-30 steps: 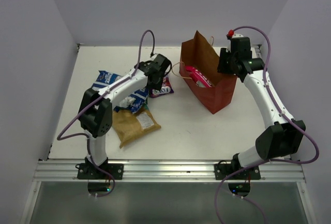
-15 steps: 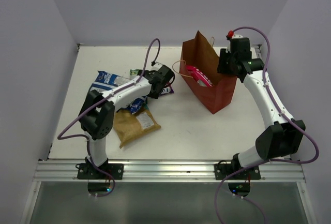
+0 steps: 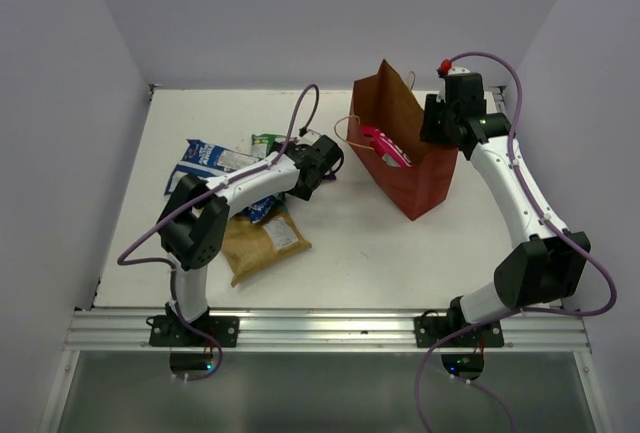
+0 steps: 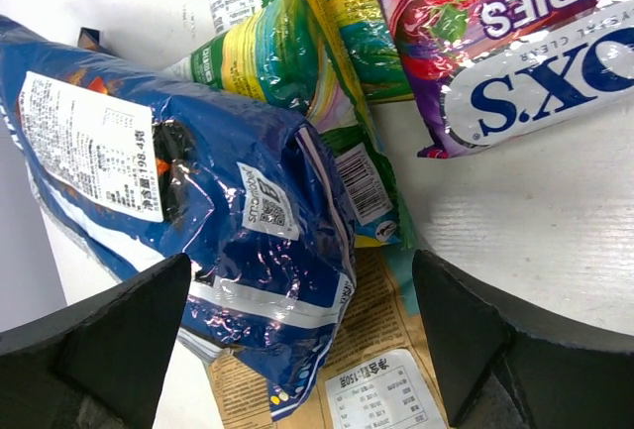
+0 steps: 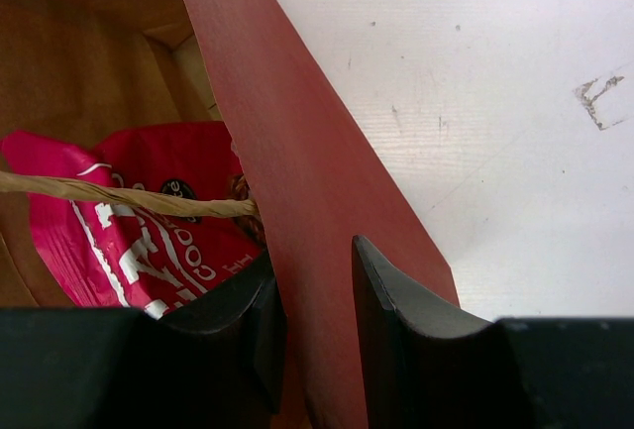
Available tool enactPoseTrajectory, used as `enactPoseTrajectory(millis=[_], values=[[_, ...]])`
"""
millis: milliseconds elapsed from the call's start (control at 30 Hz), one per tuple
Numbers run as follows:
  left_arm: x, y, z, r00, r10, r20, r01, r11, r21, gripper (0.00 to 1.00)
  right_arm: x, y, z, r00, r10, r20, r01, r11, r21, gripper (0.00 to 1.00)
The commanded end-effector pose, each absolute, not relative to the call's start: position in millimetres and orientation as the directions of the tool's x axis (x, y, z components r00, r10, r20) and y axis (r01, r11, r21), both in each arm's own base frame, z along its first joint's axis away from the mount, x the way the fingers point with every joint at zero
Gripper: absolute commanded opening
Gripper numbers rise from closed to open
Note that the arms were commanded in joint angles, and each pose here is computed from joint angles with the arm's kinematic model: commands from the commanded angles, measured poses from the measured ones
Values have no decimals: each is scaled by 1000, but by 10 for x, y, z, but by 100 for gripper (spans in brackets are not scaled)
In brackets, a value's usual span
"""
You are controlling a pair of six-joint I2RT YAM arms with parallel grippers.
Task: Place the snacks into the paper bag
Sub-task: Pick up the snack from the center of the board.
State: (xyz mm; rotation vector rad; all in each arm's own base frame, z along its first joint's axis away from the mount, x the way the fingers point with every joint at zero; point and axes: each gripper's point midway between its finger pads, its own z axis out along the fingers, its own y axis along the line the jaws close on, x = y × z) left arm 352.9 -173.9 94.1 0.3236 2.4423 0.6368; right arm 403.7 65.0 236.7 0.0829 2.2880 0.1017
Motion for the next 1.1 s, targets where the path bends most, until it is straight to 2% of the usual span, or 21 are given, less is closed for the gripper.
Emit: enactPoseTrajectory(millis=[0, 433, 600, 733, 767, 833, 867, 1033, 1067], values=[[3517, -1595, 1071, -788, 360, -500, 20, 826, 563, 97, 4037, 652, 2478, -629, 106, -770, 21, 993, 119, 34], [3472, -1322, 889, -819, 347, -457, -5, 792, 610, 98, 4038, 658, 2482, -627, 106, -771, 18, 992, 122, 34], [3502, -1205, 893, -825, 327, -461, -31, 788, 615, 94, 4032, 657, 2488, -626, 107, -772, 18, 992, 122, 34], [3528, -1155, 893, -828, 317, -462, -39, 790, 612, 81, 4033, 660, 2484, -626, 106, -772, 17, 992, 123, 34], [3530, -1138, 897, -830, 313, -462, -42, 791, 611, 70, 4032, 653, 2478, -627, 107, -771, 19, 992, 123, 34], [3530, -1126, 902, -830, 311, -462, -43, 791, 610, 59, 4031, 659, 2490, -625, 107, -773, 17, 992, 123, 34], [3530, -1116, 933, -830, 307, -466, -47, 794, 606, 47, 4032, 657, 2486, -625, 107, -773, 18, 992, 122, 34], [3546, -1119, 1183, -813, 283, -509, -75, 815, 574, 28, 4027, 659, 2502, -623, 107, -775, 16, 992, 124, 34], [3559, -1129, 1338, -800, 272, -534, -90, 826, 556, 22, 4027, 655, 2502, -623, 108, -775, 17, 992, 125, 34]])
